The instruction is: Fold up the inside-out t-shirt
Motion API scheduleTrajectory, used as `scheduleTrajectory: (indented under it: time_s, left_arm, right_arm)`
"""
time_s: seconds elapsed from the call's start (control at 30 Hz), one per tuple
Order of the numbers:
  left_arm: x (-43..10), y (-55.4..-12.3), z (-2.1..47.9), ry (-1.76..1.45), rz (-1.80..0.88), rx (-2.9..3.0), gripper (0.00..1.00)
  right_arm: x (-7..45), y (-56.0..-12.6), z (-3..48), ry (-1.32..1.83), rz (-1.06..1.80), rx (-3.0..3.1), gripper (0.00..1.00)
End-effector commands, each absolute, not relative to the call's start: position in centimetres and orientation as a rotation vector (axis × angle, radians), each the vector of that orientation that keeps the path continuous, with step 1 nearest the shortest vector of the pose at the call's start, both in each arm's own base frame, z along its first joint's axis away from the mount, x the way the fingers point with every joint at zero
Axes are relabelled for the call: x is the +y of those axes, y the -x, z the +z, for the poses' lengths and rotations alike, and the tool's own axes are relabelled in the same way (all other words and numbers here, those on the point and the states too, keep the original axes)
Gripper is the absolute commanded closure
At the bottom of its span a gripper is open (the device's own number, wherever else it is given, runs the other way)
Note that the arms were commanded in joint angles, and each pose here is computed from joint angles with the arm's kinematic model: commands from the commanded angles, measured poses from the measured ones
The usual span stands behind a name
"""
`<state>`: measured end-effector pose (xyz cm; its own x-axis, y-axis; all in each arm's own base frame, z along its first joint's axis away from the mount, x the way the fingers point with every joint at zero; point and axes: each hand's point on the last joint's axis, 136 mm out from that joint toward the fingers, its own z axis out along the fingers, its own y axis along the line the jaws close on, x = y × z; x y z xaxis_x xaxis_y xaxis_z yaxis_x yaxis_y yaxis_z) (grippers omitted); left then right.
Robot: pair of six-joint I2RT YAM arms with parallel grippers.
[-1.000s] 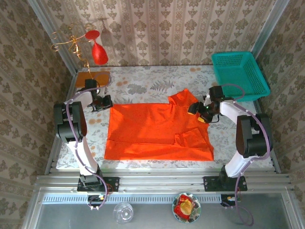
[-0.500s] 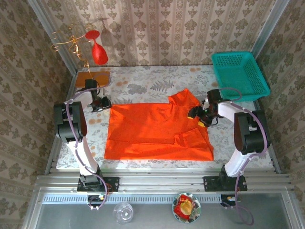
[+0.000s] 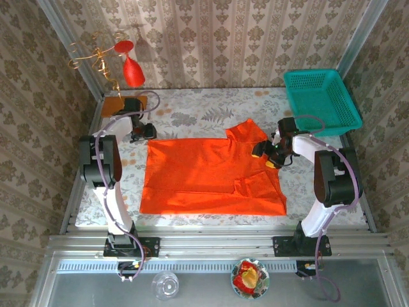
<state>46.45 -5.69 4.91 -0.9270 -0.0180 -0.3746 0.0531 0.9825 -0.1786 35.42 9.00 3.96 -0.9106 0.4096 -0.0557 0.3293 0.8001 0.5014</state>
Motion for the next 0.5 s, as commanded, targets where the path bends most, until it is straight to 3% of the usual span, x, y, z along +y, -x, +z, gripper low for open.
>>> scheduleTrajectory:
  time_s: [0.0, 0.47]
  left_arm:
    - [-4.8, -45.1, 3.0, -0.041, -0.208, 2.834, 0.67]
    - [-4.2, -45.4, 5.1, -0.043, -0.181, 2.784, 0.66]
  right_arm:
    - [8.9, -35.2, 4.6, -0.576, 0.711, 2.837, 0.26]
    - [8.9, -35.3, 4.5, -0.574, 0.716, 2.836, 0.26]
